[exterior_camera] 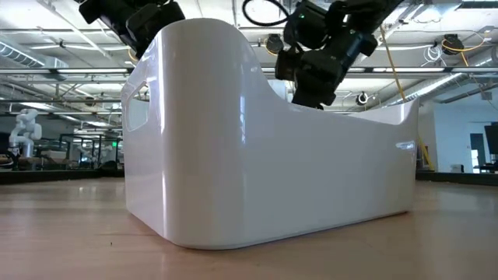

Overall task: Nest measuring cups in basket
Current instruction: Put the nested measuring cups into the white bin

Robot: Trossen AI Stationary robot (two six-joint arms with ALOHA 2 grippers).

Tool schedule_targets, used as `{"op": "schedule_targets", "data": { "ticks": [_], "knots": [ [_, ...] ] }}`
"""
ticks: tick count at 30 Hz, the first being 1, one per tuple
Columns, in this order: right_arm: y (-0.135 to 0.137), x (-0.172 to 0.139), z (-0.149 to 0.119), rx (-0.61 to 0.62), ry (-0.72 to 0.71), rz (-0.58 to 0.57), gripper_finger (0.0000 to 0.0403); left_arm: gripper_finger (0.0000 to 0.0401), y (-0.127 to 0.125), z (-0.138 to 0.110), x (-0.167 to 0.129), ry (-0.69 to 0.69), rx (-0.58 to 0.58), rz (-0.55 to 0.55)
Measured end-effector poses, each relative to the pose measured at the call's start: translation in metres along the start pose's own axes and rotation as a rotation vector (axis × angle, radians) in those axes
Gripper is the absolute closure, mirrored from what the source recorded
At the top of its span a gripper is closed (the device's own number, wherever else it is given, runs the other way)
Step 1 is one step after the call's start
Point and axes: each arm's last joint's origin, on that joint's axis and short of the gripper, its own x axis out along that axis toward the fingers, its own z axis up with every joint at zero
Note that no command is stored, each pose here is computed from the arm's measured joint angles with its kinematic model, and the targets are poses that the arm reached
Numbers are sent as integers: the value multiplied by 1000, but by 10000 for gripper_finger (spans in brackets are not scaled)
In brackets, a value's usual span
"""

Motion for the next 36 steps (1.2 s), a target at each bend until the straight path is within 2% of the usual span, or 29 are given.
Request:
{"op": "schedule_targets", "data": {
  "ticks": [5,12,23,30,36],
  "knots": [
    [0,6,14,19,65,-23,4,256,0,-1,0,6,4,-1],
    [-2,21,9,130,143,-27,4,256,-2,-2,0,17,14,-8],
    [10,43,1,125,203,1,5,256,-2,-2,0,24,35,-8],
    [6,47,-4,92,228,-146,5,256,-2,-2,0,24,34,-8],
    [-5,41,-8,78,282,-191,5,256,-2,-2,0,24,29,-7]
  ]
}}
